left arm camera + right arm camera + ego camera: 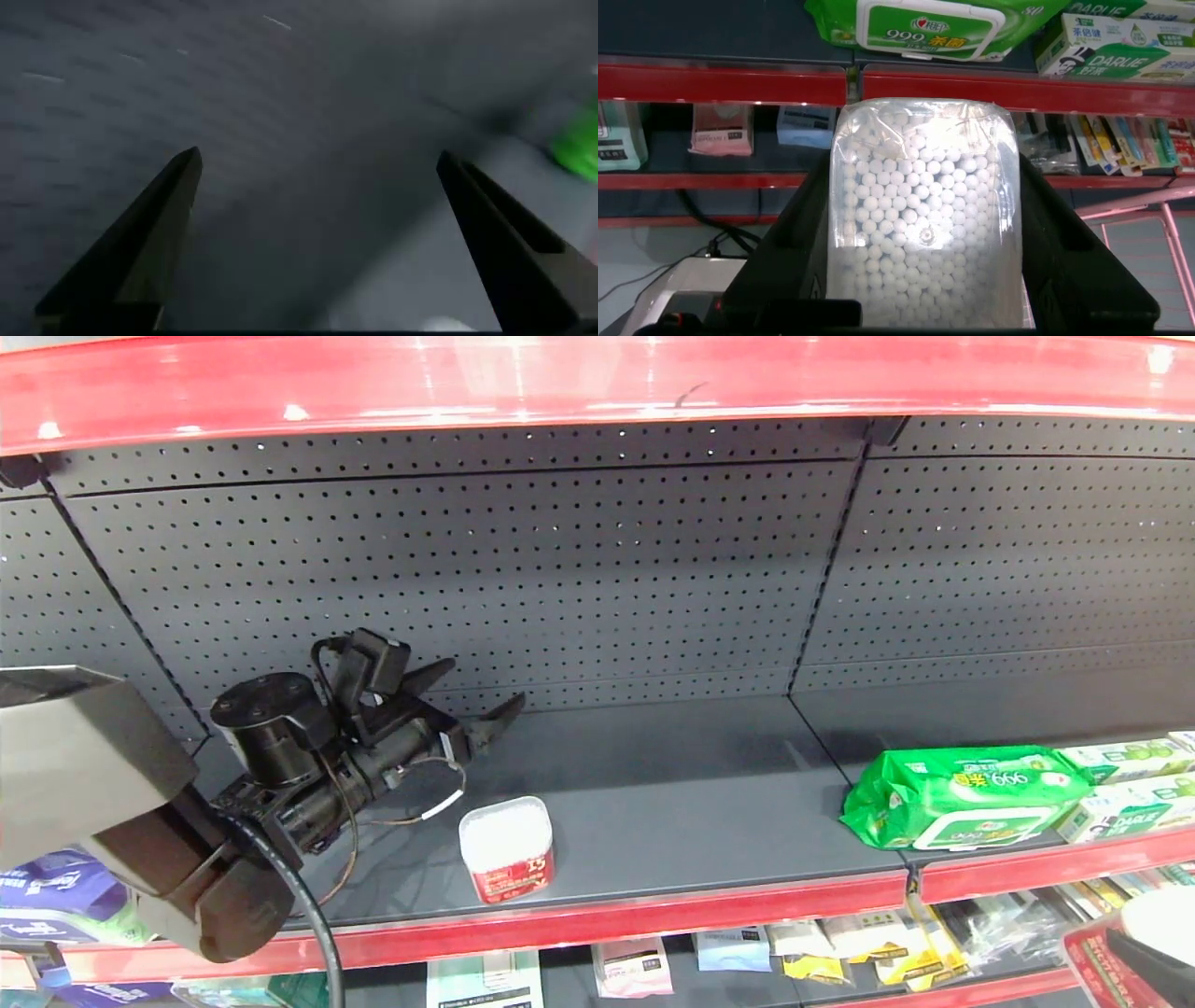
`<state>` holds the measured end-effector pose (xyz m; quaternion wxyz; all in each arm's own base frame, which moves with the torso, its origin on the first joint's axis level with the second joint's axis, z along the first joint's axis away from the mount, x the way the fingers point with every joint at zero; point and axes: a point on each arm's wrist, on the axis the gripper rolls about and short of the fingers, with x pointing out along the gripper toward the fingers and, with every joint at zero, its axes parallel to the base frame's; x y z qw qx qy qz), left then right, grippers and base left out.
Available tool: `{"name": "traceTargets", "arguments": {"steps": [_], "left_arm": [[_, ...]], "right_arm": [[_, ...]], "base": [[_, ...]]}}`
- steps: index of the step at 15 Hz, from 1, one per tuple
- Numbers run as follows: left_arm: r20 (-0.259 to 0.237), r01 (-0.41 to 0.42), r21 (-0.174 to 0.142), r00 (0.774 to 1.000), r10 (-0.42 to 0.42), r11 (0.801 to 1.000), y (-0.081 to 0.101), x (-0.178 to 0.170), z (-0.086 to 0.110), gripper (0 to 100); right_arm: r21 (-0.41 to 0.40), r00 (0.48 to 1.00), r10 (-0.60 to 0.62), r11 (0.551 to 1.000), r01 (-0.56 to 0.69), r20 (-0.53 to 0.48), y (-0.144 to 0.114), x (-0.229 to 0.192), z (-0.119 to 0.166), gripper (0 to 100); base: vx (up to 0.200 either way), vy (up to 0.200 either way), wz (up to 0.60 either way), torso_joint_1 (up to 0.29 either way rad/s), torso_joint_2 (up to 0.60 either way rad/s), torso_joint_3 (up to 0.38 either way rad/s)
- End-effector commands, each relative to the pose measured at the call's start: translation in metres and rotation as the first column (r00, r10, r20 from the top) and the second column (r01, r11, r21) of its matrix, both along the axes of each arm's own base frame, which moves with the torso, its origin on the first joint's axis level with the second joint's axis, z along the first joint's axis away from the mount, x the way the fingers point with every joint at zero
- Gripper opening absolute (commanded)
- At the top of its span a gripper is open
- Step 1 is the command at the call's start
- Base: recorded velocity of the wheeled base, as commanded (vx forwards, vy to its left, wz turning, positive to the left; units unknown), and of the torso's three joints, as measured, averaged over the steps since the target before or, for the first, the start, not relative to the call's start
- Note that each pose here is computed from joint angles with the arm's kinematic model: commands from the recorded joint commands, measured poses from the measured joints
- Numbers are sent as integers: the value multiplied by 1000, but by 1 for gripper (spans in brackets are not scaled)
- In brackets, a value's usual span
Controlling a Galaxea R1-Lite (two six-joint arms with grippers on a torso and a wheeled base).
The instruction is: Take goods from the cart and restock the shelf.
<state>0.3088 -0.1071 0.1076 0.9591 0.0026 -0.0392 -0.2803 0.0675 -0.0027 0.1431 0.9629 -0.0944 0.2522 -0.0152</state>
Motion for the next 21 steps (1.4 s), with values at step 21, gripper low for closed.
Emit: {"name": "traceTargets", "arguments": {"steps": [21], "left_arm": [[-152, -256, 126, 950, 274, 958, 98, -274, 62, 100]], "right_arm": [[75, 977, 177, 980, -186, 117, 5, 14, 39, 0]], "base": [[0, 0, 0, 0, 0, 0]]}}
